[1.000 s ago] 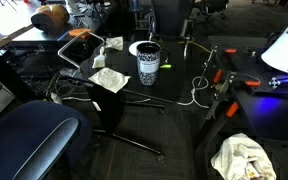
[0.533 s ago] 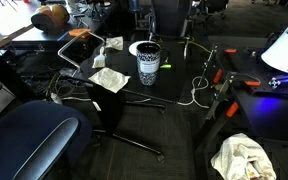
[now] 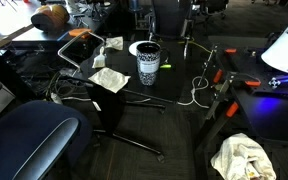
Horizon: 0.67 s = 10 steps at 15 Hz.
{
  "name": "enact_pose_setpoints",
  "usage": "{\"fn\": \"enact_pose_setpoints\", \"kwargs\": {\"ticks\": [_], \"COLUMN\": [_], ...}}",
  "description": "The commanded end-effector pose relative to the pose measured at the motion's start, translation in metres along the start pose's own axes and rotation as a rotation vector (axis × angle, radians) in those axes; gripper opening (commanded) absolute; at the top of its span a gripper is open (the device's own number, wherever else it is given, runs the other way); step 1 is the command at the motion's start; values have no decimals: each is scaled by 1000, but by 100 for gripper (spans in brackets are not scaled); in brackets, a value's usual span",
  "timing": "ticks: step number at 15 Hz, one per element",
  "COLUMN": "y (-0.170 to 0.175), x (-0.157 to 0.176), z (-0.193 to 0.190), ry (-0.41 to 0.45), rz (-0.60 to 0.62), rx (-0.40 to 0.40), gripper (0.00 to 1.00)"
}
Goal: Put the marker in the cup
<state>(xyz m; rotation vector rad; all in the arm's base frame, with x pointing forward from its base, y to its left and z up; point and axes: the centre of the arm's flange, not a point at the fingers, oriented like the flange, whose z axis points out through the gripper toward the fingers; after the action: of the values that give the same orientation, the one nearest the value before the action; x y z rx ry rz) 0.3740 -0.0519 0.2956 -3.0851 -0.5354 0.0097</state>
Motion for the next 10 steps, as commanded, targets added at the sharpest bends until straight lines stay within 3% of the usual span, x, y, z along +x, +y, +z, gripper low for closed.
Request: {"fn": "enact_pose_setpoints", "kwargs": {"ticks": [1,10], "y": [5,24], "x": [11,10], "z": [25,108], "ry": [13,61], "rz": [-5,-19], "rx": [2,1], "gripper": [100,100]}}
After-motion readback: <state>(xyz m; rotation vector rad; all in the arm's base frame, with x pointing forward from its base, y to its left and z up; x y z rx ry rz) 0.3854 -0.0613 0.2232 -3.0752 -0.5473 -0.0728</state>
